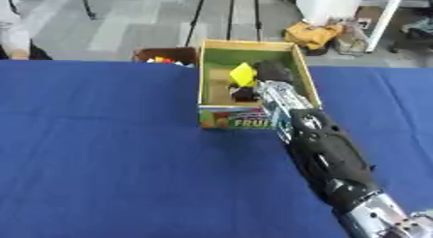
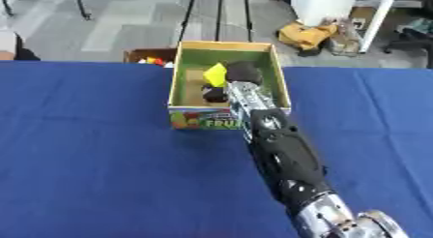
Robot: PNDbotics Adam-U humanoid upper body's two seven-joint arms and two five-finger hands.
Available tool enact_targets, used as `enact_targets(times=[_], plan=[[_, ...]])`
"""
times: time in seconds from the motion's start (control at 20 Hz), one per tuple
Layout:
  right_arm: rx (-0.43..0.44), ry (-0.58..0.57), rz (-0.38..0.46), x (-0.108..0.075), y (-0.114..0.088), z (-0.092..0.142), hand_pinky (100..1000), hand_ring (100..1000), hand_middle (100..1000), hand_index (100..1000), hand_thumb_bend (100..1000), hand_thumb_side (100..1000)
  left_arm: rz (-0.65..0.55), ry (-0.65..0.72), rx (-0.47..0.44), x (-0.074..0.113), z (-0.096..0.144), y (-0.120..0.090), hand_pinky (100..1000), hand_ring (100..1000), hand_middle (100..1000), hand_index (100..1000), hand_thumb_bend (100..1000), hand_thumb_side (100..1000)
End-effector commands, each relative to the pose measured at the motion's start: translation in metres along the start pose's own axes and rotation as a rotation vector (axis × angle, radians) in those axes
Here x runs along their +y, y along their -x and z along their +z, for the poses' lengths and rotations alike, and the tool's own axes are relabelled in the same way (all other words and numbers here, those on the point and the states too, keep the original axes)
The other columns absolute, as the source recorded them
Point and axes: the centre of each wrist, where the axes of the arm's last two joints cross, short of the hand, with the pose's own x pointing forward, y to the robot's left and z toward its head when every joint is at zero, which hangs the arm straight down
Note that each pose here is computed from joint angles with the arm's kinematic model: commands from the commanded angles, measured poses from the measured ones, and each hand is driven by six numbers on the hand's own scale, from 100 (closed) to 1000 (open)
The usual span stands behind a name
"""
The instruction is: Pick up objects on the table and place them in the box.
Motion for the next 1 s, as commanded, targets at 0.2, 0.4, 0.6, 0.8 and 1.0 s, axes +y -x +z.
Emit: enact_targets(times=[0.2, 0.4, 0.6, 0.8, 1.0], plan=[[0.016, 0.024, -0.001, -0.012, 0.001, -0.002, 895, 920, 711, 889, 359, 857, 0.001, 0.015, -0.030, -0.001, -0.007, -0.004, 570, 774, 875, 947, 100, 984], [0.013, 0.045, -0.019, -0.019, 0.000, -0.001, 916, 951, 772, 939, 493, 917, 0.000, 0.013, -0.028, -0.001, -0.007, -0.004, 570, 773, 875, 947, 100, 985], [-0.015, 0.070, -0.047, -0.030, -0.004, 0.001, 927, 955, 771, 945, 521, 925, -0.001, 0.011, -0.022, -0.001, -0.006, -0.004, 570, 773, 874, 947, 100, 984], [-0.060, 0.115, -0.090, -0.051, -0.005, 0.005, 941, 949, 757, 936, 517, 925, -0.004, 0.008, -0.016, 0.001, -0.004, -0.005, 570, 771, 872, 947, 100, 982], [-0.129, 0.231, -0.149, -0.090, 0.002, 0.016, 964, 946, 739, 912, 511, 917, -0.009, 0.001, -0.013, 0.003, -0.002, -0.005, 569, 769, 869, 946, 100, 981]])
